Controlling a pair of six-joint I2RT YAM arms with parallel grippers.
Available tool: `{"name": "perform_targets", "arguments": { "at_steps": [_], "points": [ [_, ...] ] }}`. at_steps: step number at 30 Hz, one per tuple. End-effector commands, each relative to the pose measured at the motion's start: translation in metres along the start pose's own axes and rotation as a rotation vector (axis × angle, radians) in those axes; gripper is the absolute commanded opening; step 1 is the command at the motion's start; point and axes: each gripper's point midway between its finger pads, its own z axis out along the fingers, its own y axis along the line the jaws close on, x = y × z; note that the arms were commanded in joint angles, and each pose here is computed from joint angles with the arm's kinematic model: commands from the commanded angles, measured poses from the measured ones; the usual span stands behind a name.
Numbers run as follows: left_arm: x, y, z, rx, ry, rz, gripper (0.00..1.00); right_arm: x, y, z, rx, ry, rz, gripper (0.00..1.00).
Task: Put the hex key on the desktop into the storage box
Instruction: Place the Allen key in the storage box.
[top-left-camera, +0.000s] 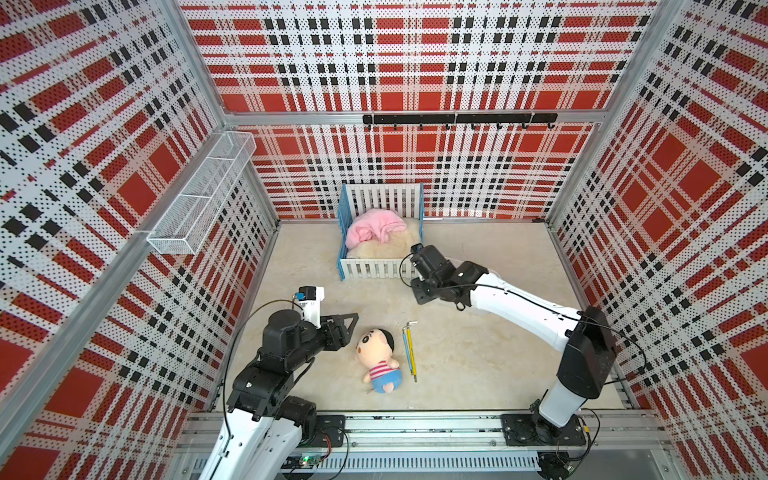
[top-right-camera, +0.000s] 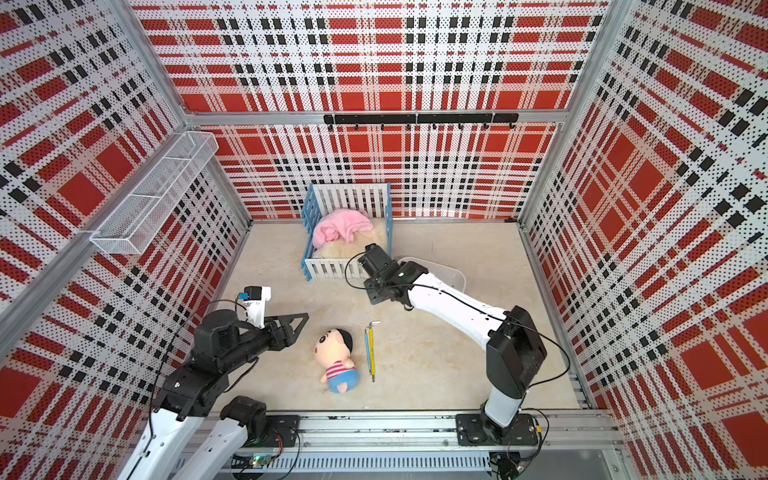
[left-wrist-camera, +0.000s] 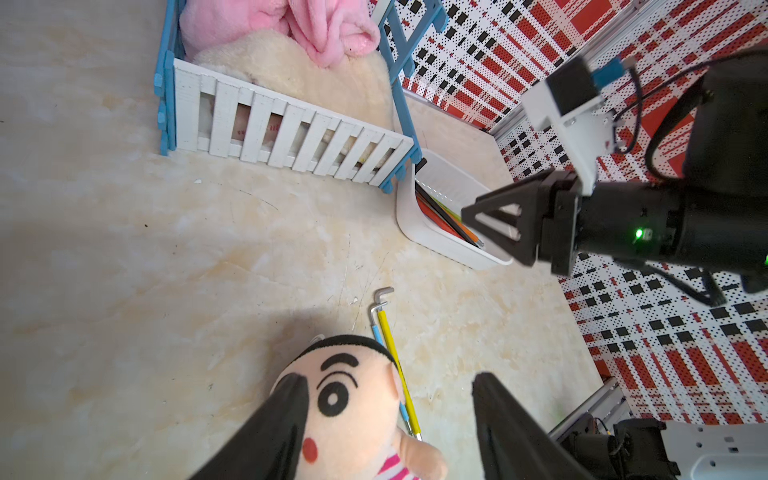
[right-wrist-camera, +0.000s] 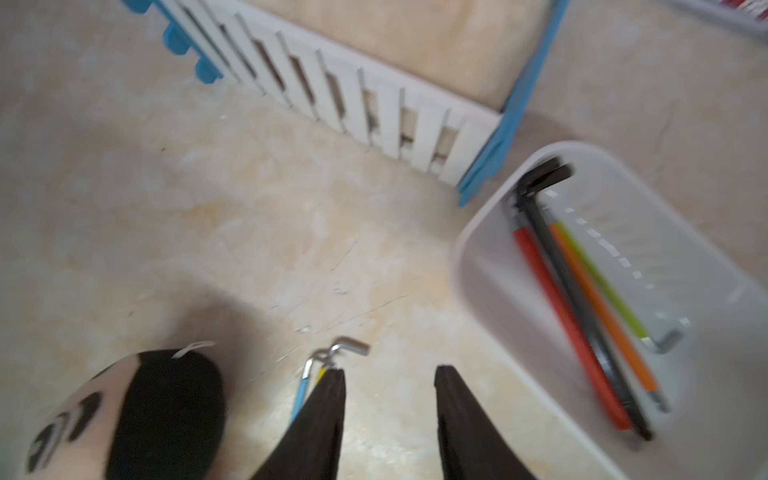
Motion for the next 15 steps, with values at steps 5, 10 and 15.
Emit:
{"name": "perform_targets", "arguments": {
  "at_steps": [5, 10, 15],
  "points": [
    [-0.005, 0.002, -0.004, -0.013, -0.040, -0.003, 0.68, 0.090, 0.050, 0.033, -0.061, 0.348, 0.199, 0.39],
    [-0.007, 0.001, -0.007, -0.013, -0.055, -0.001, 0.68, 0.108, 0.051, 0.047, -0.050, 0.455, 0.228, 0.36],
    [-0.007, 0.002, -0.009, -0.017, -0.061, -0.003, 0.68, 0.117, 0.049, 0.055, -0.019, 0.504, 0.243, 0.31]
  ]
}}
